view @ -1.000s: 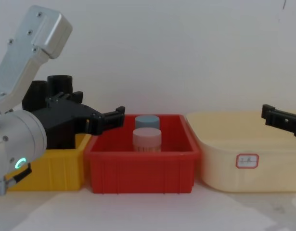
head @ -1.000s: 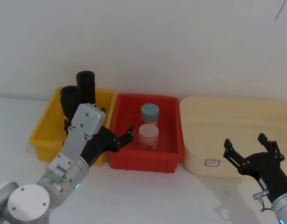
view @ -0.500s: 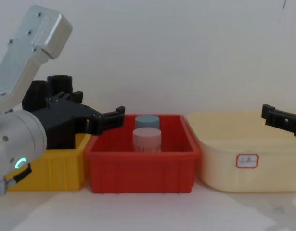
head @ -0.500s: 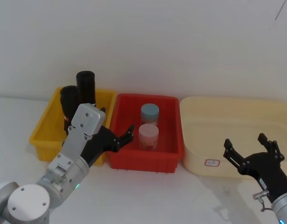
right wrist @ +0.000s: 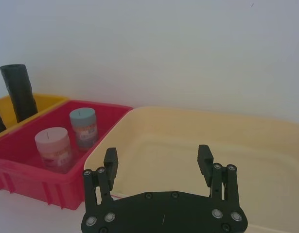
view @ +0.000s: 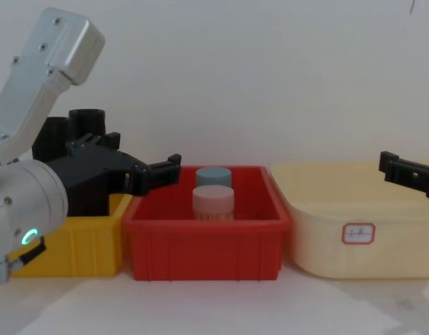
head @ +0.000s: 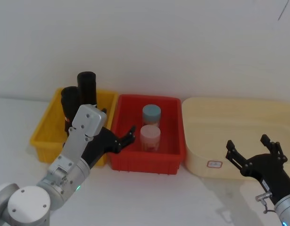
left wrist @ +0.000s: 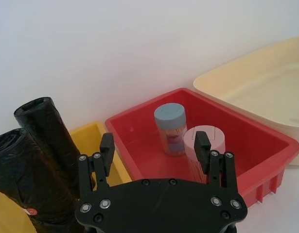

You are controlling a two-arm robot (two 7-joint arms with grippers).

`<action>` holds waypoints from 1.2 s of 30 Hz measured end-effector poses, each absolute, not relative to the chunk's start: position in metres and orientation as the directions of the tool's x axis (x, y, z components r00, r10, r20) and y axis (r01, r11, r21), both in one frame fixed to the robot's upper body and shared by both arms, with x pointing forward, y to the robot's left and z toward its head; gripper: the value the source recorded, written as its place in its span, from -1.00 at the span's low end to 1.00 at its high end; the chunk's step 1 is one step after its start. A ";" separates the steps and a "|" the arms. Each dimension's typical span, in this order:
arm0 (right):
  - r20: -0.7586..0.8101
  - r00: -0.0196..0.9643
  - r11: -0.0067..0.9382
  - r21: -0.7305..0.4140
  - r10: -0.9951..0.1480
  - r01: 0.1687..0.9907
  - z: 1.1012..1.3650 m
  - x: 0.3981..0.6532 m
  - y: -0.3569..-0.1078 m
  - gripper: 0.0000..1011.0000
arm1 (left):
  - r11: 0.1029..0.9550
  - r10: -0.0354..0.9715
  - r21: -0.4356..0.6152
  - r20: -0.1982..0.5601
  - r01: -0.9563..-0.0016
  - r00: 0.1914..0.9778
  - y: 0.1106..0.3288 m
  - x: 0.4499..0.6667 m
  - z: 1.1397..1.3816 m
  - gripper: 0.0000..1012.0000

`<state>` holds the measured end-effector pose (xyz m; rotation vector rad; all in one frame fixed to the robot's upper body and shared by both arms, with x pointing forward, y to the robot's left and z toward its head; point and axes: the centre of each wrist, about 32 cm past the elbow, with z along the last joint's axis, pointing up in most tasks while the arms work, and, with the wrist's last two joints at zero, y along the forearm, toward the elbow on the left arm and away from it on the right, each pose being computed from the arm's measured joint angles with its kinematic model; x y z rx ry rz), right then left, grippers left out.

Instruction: Pick up the garbage bag with the one hand and transfer it to the other hand.

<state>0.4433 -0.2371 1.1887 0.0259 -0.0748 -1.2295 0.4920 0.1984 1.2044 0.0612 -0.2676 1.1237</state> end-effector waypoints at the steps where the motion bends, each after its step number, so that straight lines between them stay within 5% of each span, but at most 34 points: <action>1: 0.043 0.333 0.335 0.060 -0.942 0.940 1.189 0.443 -0.237 0.98 | 0.434 0.882 -0.086 0.242 -0.897 0.404 0.198 0.492 1.204 0.98; 21: 0.043 0.333 0.335 0.060 -0.942 0.940 1.189 0.443 -0.237 0.98 | 0.434 0.883 -0.088 0.242 -0.897 0.403 0.198 0.491 1.206 0.98; 36: 0.043 0.333 0.335 0.060 -0.942 0.940 1.189 0.443 -0.237 0.98 | 0.427 0.890 -0.088 0.216 -0.900 0.401 0.208 0.474 1.235 0.98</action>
